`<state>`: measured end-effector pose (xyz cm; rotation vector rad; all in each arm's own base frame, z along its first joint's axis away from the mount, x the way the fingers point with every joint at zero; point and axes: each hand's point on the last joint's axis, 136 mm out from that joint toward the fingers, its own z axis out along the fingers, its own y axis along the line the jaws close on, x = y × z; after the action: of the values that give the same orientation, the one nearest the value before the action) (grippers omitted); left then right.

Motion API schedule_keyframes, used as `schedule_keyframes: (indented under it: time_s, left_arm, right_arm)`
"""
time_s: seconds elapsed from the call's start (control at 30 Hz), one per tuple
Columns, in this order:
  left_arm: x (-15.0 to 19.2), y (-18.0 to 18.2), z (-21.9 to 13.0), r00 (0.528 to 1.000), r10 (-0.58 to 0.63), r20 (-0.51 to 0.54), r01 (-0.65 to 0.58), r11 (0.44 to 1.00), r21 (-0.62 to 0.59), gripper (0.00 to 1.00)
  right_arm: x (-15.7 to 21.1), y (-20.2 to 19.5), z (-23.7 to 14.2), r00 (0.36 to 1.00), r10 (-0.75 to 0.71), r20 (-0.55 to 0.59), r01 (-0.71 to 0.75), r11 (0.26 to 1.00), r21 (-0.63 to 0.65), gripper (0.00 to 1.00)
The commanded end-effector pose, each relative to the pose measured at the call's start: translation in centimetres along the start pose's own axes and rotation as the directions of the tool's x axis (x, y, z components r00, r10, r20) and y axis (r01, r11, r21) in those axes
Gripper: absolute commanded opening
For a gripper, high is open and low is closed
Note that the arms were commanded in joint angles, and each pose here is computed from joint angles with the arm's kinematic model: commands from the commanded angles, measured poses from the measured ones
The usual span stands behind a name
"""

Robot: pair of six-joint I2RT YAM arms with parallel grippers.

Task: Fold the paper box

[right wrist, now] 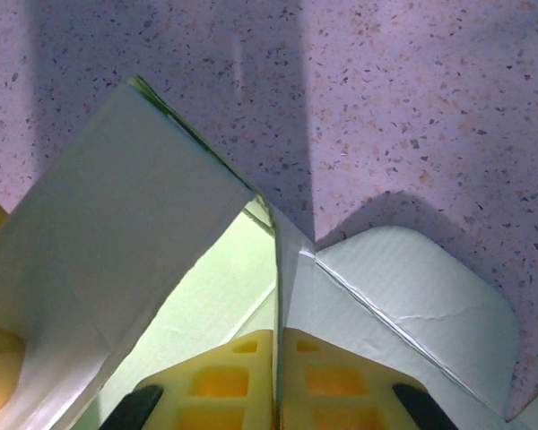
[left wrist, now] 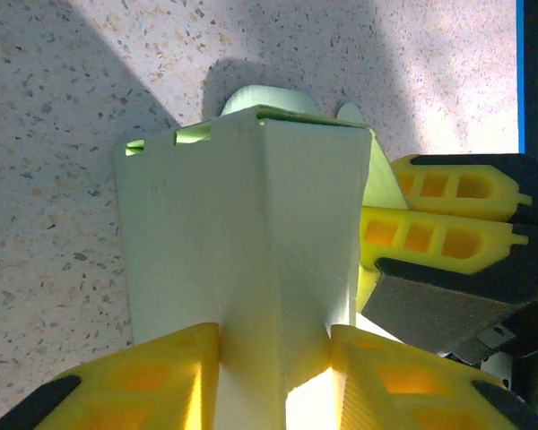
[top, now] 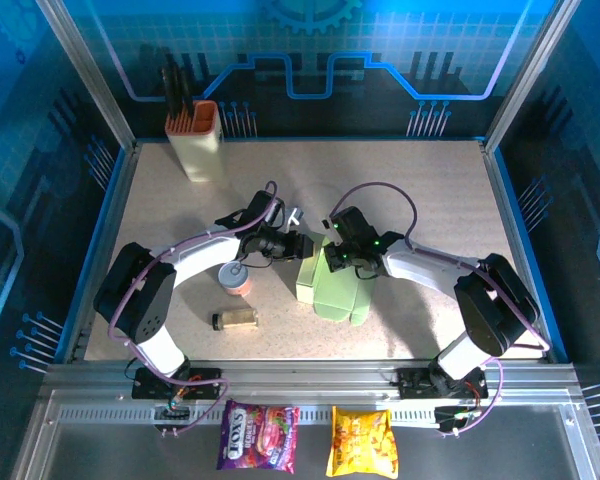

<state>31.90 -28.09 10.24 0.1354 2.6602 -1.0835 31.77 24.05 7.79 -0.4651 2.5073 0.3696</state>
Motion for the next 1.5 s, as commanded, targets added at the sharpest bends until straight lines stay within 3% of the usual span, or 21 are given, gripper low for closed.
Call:
schedule_keyframes:
  time_s: [0.0, 0.27, 0.67, 1.37, 1.47]
  left_arm:
    - [-0.8, 0.1, -0.3, 0.999, -0.003, 0.045, 0.003, 1.000, -0.010, 0.37]
    - [-3.2, 0.3, -2.0, 0.991, 0.009, 0.131, -0.002, 0.999, -0.055, 0.36]
    - [-5.5, -0.1, -0.5, 0.995, 0.013, 0.097, -0.010, 1.000, -0.027, 0.41]
    - [-4.2, 1.5, 0.6, 0.999, 0.020, 0.049, -0.016, 0.997, -0.078, 0.24]
    - [-4.8, 0.8, -0.1, 0.997, 0.022, 0.073, -0.017, 0.998, -0.068, 0.29]
  right_arm:
    - [1.2, 1.1, 0.4, 1.000, 0.001, -0.018, -0.001, 1.000, -0.029, 0.09]
    - [1.7, 0.9, 0.5, 0.999, -0.018, -0.033, 0.017, 1.000, -0.019, 0.09]
    - [1.6, 1.1, 0.5, 0.999, -0.018, -0.034, 0.017, 0.999, -0.029, 0.10]
    - [1.4, 1.0, 0.4, 0.999, -0.006, -0.037, 0.005, 1.000, -0.029, 0.10]
    - [1.5, 1.0, 0.4, 0.999, -0.003, -0.039, 0.001, 1.000, -0.031, 0.10]
